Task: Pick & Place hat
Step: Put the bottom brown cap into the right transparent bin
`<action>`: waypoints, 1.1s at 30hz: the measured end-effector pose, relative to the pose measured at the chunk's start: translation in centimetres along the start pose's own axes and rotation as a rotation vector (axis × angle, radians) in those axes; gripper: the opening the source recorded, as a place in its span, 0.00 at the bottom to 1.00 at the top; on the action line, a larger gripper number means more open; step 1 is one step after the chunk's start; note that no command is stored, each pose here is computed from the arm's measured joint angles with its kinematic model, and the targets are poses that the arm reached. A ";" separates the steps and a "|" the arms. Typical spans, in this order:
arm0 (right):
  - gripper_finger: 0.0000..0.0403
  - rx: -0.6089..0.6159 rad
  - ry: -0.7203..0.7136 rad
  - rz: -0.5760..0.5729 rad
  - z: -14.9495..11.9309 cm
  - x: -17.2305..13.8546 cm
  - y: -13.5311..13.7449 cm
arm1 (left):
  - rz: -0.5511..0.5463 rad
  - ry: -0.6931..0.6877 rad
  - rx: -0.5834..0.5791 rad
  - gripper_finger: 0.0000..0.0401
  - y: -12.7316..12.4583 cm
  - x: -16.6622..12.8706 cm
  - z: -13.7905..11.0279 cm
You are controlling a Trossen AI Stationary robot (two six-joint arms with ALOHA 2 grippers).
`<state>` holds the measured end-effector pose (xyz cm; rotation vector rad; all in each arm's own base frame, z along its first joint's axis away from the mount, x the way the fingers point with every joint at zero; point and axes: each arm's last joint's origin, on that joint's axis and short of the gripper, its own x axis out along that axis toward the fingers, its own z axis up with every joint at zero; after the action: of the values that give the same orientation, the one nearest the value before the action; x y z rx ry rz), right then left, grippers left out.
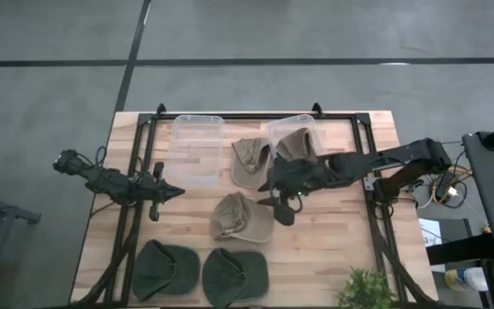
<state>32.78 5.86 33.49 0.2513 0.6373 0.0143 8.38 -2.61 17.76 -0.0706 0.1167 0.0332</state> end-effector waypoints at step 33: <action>0.44 0.052 0.392 -0.273 -6.4 12.8 -4.7 | 0.004 0.031 0.016 0.00 -0.1 0.2 -0.2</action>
<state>39.00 3.88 19.90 0.2118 1.0594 -0.2200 8.53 -2.68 17.50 -0.0546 0.1480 0.0351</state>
